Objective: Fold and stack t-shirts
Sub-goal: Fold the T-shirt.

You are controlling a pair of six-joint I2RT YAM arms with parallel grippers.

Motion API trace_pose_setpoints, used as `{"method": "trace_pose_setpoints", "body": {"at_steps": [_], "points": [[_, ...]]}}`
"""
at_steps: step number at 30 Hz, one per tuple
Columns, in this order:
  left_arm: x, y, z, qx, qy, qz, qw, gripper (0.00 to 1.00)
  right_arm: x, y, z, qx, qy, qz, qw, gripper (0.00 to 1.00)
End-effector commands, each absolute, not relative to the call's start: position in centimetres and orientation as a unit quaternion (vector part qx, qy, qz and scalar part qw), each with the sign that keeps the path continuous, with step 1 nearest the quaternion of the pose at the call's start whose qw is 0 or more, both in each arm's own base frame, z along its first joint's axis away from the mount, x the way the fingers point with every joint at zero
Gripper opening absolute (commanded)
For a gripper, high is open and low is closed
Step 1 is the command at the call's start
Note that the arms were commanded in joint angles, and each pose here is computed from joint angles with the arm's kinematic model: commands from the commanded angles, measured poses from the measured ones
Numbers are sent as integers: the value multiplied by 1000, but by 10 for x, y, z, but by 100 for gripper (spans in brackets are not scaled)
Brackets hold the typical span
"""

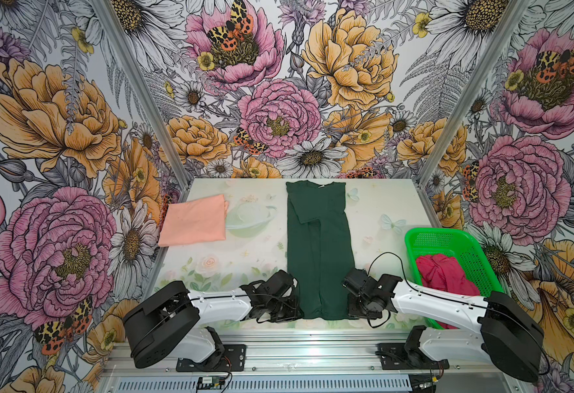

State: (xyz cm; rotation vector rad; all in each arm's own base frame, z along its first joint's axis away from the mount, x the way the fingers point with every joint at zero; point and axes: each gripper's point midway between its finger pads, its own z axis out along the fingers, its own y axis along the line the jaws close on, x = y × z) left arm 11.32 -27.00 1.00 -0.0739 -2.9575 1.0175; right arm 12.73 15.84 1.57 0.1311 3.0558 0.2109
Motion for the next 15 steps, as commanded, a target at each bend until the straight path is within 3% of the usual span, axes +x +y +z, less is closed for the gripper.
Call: {"method": "trace_pose_setpoints", "body": {"at_steps": [1, 9, 15], "points": [[87, -229, -29, -20, -972, 230, 51, 0, 129, 167, 9, 37, 995, 83, 40, 0], [96, -236, -13, -27, -970, 239, 33, 0, 137, 174, 34, 38, 987, 130, 83, 0], [130, -246, 25, -31, -966, 257, -21, 0, 155, 180, 67, 31, 978, 156, 139, 0]]}}
